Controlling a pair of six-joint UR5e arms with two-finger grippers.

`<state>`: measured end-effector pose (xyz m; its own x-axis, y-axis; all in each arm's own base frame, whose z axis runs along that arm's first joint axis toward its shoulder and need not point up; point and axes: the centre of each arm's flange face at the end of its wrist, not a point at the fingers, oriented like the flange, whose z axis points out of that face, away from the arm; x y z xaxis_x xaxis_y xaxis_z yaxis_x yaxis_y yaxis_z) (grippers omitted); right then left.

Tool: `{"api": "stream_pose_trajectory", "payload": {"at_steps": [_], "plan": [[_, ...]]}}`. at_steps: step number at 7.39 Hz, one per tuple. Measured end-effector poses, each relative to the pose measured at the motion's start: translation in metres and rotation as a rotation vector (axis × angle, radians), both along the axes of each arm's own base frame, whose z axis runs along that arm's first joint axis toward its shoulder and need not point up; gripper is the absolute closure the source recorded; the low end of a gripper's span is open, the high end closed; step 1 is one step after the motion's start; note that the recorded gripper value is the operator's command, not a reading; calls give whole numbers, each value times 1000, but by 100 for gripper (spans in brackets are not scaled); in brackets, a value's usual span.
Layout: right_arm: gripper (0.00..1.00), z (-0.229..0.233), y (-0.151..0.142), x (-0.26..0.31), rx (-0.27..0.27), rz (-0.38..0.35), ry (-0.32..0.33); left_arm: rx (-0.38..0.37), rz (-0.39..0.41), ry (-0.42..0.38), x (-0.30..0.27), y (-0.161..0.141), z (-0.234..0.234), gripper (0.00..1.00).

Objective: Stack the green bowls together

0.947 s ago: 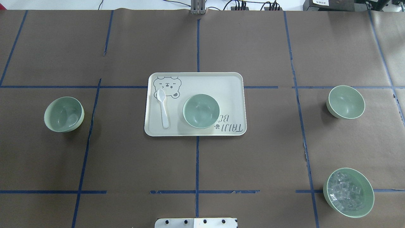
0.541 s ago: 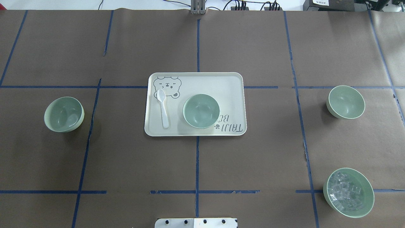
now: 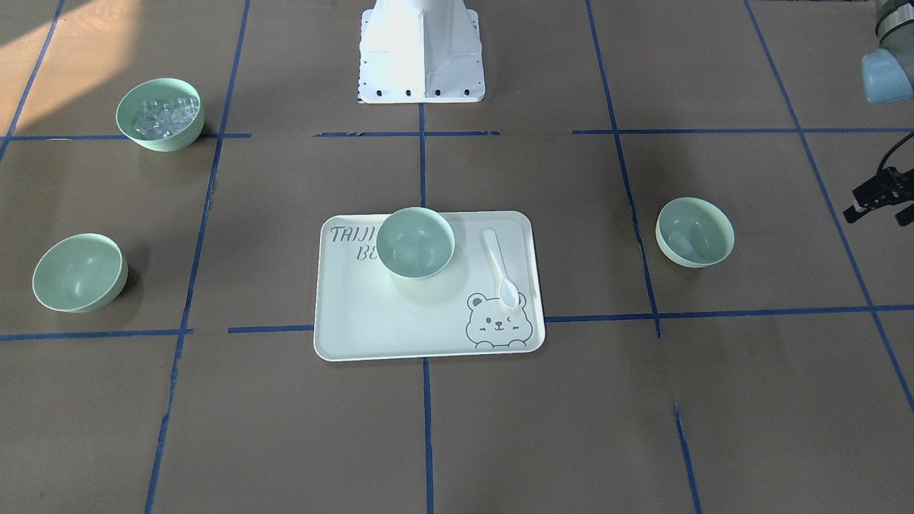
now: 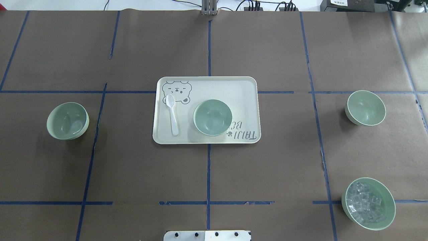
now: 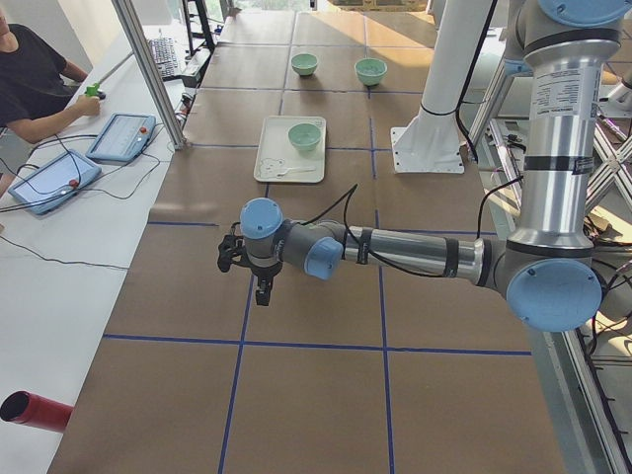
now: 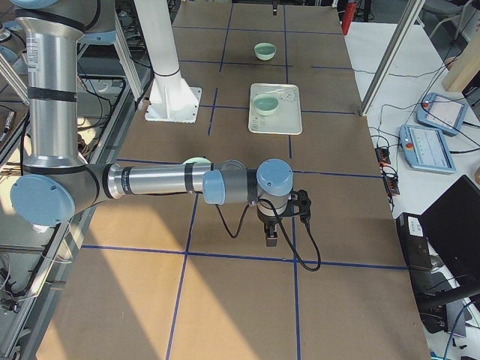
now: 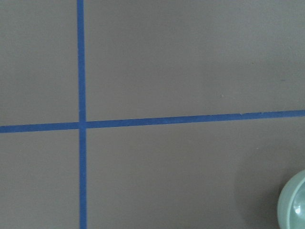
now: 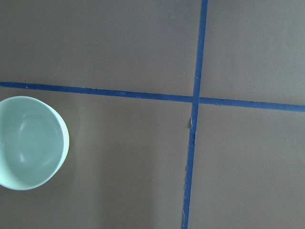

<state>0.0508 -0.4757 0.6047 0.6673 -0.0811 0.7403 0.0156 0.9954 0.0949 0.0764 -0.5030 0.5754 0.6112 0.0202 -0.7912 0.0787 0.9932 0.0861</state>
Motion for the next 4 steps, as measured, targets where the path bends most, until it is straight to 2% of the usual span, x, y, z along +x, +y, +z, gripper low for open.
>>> {"api": "stream_pose_trajectory", "payload": {"at_steps": [2,4], "plan": [[0,-9,-6,-1,20,-2,3,-47,-40,64,57,17,-12,0],[0,-16,-11,-4,25,3,4,-76,-84,64,113,33,-19,0]]}}
